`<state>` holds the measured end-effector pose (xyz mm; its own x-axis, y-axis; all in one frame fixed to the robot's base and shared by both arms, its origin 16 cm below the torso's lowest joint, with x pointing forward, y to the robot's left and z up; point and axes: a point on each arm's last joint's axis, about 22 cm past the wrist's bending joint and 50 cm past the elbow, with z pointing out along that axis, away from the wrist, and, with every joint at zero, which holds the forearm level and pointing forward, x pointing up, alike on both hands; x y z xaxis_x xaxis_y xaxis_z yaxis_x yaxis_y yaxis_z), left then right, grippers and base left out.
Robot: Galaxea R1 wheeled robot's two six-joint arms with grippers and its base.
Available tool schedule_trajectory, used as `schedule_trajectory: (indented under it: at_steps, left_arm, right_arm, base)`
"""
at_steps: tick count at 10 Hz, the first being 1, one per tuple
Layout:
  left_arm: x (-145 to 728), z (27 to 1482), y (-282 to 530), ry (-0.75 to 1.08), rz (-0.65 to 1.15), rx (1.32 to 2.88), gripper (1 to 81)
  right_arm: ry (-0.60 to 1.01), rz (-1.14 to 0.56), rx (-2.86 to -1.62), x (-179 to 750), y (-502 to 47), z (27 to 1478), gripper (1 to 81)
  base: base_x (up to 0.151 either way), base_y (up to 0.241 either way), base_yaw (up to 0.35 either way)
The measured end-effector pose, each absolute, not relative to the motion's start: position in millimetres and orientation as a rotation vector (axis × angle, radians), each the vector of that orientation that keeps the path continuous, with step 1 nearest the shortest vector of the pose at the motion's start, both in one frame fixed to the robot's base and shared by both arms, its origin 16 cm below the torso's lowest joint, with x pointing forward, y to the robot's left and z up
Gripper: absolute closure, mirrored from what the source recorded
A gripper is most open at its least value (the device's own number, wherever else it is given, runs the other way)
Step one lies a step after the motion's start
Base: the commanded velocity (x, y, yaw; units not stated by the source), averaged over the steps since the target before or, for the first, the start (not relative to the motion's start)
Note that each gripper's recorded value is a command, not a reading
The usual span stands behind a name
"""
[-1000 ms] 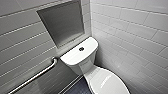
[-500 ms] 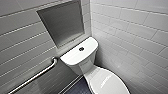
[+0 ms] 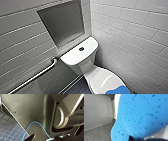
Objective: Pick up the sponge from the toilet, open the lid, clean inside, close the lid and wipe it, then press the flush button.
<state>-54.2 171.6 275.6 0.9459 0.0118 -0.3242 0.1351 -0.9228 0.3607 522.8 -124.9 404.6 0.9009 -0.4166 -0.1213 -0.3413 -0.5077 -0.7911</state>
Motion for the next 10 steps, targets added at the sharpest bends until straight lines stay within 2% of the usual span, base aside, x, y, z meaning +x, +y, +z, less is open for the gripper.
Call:
schedule_trajectory:
  at_steps: [4,7,10]
  left_arm:
    - [-54,276,172,0.106,-0.449,2.715,1.0]
    - [-54,276,172,0.106,-0.450,2.715,1.0]
    - [-54,276,172,0.107,-0.450,2.715,1.0]
  right_arm:
    - [0.329,-0.013,-2.222,586,-77,389,81.1]
    - [0.255,-0.020,-2.318,648,-70,373,81.1]
    - [0.194,-0.039,-2.359,693,-34,374,81.1]
  base:
    - [0.000,0.000,0.000]
    - [0.000,0.000,0.000]
    - [0.000,0.000,0.000]
